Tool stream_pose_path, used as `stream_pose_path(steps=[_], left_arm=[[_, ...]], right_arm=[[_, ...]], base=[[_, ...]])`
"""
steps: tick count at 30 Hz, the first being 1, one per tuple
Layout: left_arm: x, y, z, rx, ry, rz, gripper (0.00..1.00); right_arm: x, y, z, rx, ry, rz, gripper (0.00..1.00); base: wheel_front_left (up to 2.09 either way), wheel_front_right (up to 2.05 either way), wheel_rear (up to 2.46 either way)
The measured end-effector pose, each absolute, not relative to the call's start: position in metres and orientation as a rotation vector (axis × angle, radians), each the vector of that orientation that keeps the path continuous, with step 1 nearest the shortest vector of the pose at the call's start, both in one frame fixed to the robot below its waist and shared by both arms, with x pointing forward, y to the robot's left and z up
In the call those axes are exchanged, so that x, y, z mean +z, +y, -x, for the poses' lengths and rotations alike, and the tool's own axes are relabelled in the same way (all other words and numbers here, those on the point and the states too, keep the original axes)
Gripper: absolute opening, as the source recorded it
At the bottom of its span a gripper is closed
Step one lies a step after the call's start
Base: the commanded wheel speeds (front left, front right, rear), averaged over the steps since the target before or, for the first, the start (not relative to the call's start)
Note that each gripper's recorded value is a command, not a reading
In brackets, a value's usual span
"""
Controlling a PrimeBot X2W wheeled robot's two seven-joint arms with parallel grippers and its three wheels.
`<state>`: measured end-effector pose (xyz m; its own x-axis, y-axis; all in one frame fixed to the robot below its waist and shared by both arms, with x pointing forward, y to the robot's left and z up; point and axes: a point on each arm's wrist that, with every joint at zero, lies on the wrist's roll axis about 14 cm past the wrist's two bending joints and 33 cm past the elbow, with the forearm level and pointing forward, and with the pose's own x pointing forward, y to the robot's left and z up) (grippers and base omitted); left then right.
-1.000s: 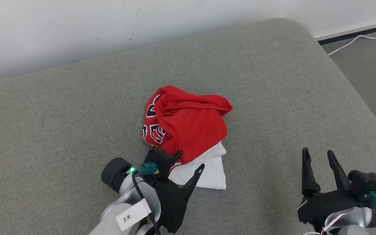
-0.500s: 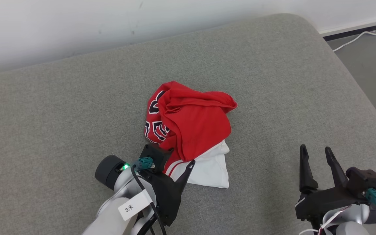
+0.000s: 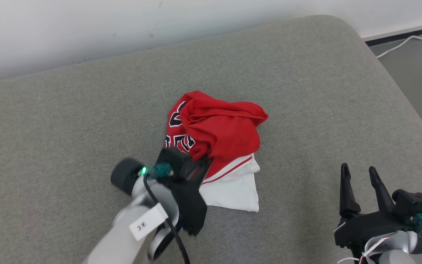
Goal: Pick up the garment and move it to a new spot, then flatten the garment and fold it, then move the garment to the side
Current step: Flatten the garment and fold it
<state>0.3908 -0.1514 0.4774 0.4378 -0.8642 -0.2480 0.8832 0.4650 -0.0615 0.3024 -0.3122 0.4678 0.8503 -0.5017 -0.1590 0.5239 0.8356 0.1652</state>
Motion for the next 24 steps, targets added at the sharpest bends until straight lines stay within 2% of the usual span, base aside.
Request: stream_pose_path(steps=[12, 24], left_arm=[[0.591, -0.174, -0.438, -1.079, -0.063, -0.151, 0.0], [0.669, -0.218, -0.427, -1.169, -0.307, -0.218, 0.0]], right_arm=[[0.477, -0.295, -0.32, -0.472, 0.081, -0.22, 1.0], [0.473, -0.295, -0.304, -0.486, 0.097, -0.224, 1.0]], base=[[0.0, 0.0, 0.0], [0.0, 0.0, 0.0]])
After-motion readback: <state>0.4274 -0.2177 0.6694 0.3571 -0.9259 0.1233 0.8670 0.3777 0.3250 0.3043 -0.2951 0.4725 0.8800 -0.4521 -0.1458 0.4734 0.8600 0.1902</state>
